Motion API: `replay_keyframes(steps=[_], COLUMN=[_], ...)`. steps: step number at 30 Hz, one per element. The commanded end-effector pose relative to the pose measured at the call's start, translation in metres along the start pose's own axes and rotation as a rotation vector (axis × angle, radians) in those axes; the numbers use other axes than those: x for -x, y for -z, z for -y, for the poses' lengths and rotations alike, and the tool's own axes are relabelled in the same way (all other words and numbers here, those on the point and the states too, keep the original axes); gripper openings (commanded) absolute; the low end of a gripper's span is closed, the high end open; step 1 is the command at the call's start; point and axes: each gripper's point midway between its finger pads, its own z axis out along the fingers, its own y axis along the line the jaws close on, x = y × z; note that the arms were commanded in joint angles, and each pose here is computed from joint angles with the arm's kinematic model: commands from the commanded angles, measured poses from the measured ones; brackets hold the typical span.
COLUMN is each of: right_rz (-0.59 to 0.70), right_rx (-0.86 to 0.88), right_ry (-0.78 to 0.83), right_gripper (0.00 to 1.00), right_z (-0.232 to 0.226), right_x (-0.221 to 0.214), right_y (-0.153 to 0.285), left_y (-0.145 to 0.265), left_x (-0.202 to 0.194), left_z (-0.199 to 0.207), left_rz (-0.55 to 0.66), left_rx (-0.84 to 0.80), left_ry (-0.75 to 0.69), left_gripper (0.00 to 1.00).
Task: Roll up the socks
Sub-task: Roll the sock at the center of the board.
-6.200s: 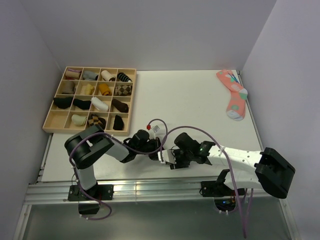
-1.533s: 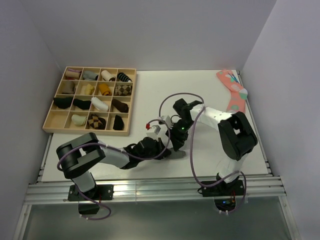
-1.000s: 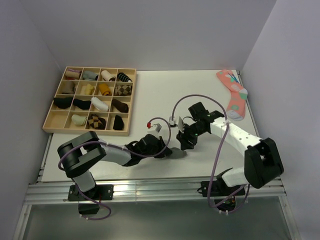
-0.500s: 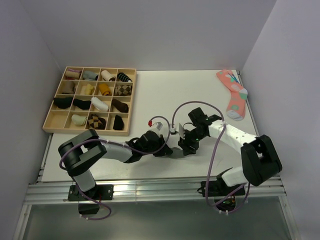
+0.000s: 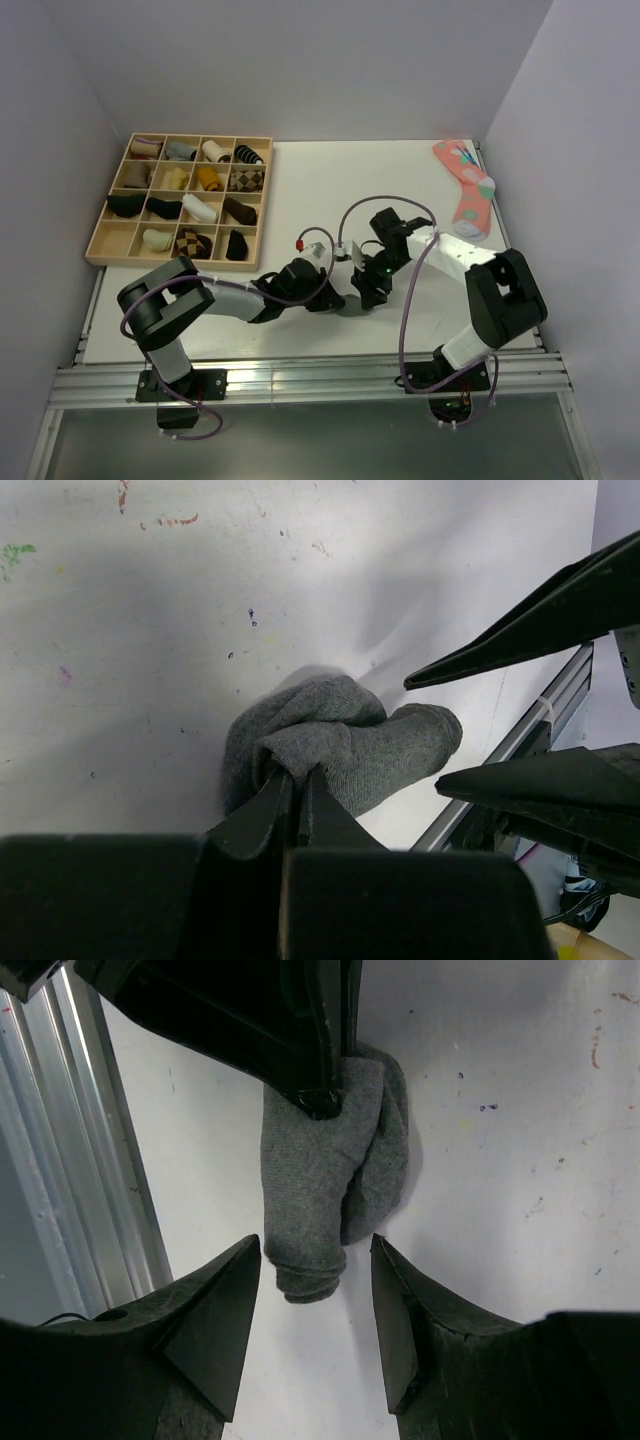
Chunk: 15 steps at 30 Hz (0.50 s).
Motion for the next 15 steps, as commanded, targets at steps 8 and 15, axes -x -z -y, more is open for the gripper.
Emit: replay_keyframes(steps=[8,15], right_rz=[-0.032,-0.088], right_rx=[0.043,0.021], right_ry=[-0.046,-0.128], right_gripper=[0.50,0.36], right_z=[0.004,0.014], right_x=[0.003,-0.004], right_y=[-0.008,-0.017], left_y=[0.001,0.001], left_x=[-0.037,-0.037], left_z=[-0.068,-0.067], left_rz=[-0.129,-0.126], left_rx=[0.229,0.221], left_ry=[-0.046,-0.040], left_gripper=[0.00,0.00])
